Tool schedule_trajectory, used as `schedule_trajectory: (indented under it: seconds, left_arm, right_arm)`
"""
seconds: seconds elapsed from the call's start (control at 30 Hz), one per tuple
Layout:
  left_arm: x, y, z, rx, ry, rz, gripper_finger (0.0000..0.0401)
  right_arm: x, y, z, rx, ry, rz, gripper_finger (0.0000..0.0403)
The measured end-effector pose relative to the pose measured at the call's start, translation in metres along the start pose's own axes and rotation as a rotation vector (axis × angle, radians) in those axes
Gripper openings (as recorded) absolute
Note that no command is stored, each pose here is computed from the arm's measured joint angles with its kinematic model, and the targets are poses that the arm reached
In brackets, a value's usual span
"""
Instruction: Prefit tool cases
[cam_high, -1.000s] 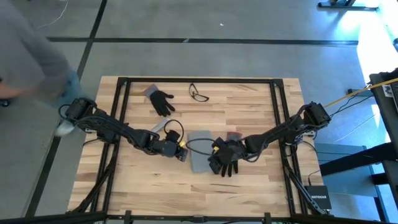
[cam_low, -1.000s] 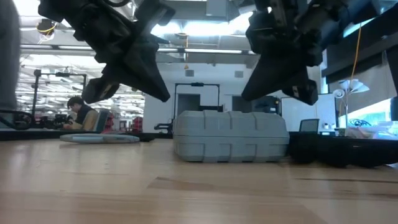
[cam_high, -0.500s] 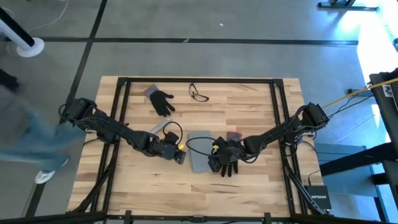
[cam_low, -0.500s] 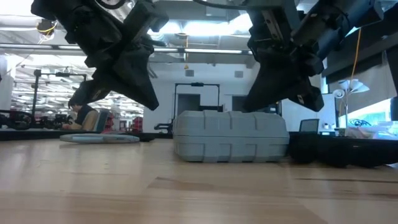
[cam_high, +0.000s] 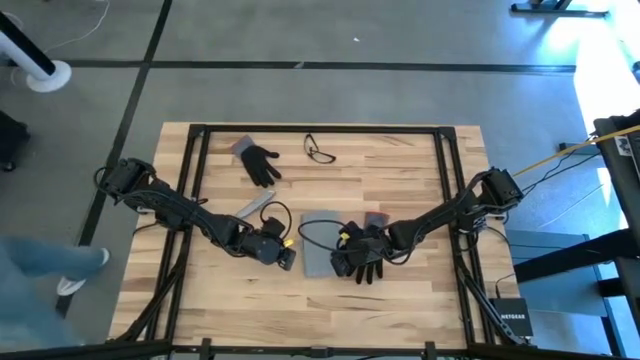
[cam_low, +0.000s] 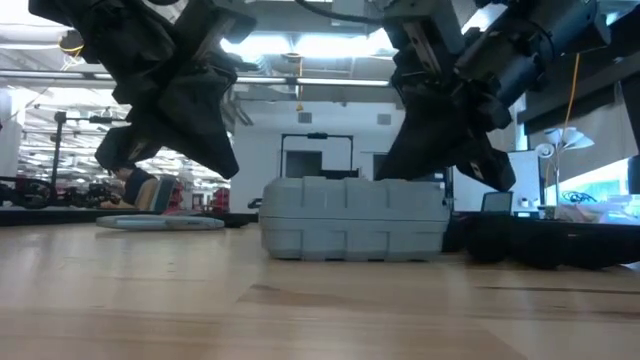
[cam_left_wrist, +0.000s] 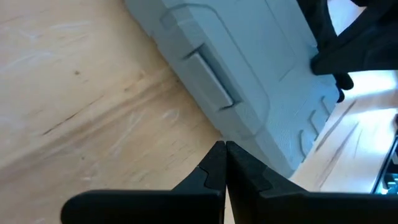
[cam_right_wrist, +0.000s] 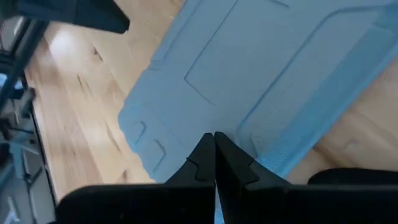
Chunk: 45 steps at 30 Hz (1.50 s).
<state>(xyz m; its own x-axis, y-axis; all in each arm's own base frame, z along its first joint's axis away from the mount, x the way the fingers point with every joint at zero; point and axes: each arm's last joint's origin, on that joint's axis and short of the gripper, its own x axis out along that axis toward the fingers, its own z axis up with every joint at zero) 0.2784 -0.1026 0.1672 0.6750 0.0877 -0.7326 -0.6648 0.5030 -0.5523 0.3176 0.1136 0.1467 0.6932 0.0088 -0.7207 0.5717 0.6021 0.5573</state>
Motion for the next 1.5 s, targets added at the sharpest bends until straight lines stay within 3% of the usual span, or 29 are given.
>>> schedule_trajectory:
  seconds: [0.2, 0.5, 0.87, 1.17, 1.5]
  left_arm:
    - [0.0, 0.0, 0.001, -0.018, -0.026, 0.007, 0.0]
    - [0.001, 0.003, 0.006, -0.125, -0.094, 0.033, 0.0]
    - [0.006, 0.009, 0.025, -0.177, -0.134, 0.063, 0.0]
    - [0.003, 0.009, 0.017, -0.155, -0.11, 0.079, 0.0001]
    - [0.002, 0.011, 0.016, -0.136, -0.107, 0.102, 0.0075]
  right_arm:
    - [0.003, -0.004, 0.008, 0.11, -0.038, -0.01, 0.0]
    - [0.006, -0.004, 0.01, 0.168, -0.067, -0.005, 0.0]
    - [0.02, -0.001, 0.008, 0.207, -0.079, 0.073, 0.0]
    - [0.02, -0.001, 0.007, 0.204, -0.069, 0.076, 0.0]
    - [0.021, -0.002, 0.009, 0.189, -0.072, 0.073, 0.0]
